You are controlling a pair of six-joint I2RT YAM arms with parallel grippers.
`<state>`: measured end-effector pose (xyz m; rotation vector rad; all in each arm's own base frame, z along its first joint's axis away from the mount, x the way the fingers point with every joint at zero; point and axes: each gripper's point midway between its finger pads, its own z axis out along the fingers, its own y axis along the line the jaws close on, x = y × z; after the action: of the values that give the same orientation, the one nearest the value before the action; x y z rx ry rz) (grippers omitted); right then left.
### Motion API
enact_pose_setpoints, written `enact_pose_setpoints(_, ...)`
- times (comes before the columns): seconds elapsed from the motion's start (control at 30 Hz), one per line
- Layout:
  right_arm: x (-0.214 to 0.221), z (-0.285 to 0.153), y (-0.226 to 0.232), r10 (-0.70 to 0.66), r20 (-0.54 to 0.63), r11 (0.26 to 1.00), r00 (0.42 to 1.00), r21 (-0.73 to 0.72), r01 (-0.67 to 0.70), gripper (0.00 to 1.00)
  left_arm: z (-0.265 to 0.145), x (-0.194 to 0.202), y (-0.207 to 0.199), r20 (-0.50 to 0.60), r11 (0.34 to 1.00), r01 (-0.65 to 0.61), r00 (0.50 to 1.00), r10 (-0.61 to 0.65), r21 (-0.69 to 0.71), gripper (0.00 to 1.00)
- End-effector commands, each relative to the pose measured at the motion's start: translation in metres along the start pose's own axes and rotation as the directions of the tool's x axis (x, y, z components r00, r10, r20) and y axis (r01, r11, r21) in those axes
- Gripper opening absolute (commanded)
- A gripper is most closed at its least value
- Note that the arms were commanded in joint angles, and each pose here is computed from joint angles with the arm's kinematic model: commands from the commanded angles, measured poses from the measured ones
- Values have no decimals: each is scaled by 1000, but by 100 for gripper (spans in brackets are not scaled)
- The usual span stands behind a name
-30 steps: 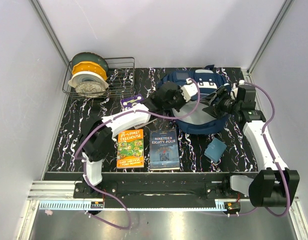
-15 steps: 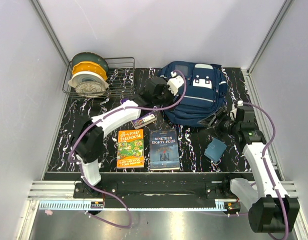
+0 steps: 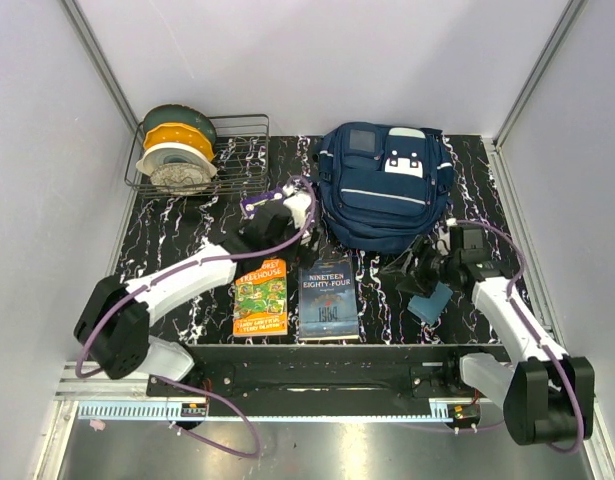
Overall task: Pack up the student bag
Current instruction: Pick up the book from the center of the board.
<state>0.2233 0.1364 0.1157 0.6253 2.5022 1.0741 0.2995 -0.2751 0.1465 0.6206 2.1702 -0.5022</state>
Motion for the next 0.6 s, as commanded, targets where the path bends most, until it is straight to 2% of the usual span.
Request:
enact_pose_setpoints(0.0, 3, 14, 13, -99, -17, 995, 995, -24, 98, 70, -25, 9, 12, 53, 988, 145, 988, -142, -61, 99)
enact_pose_setpoints(0.13, 10, 28, 21, -118, -32, 993, 992, -10, 118, 74, -32, 18, 18, 47, 976, 206, 978, -204, -64, 99)
enact_pose_setpoints(0.3, 13, 44, 27, -134, -10, 990, 991, 34, 134, 75, -42, 17, 23, 95, 955, 295, 952, -292, -21, 99)
enact_pose_setpoints(0.5, 20, 49, 30, -142, -5, 989, 990, 32, 142, 75, -43, 39, 21, 50, 929, 370, 928, -369, 0, 99)
enact_pose_setpoints(0.57, 23, 55, 25, -130, -17, 991, 991, 31, 131, 75, -40, 54, 18, 5, 921, 389, 921, -389, 1, 99)
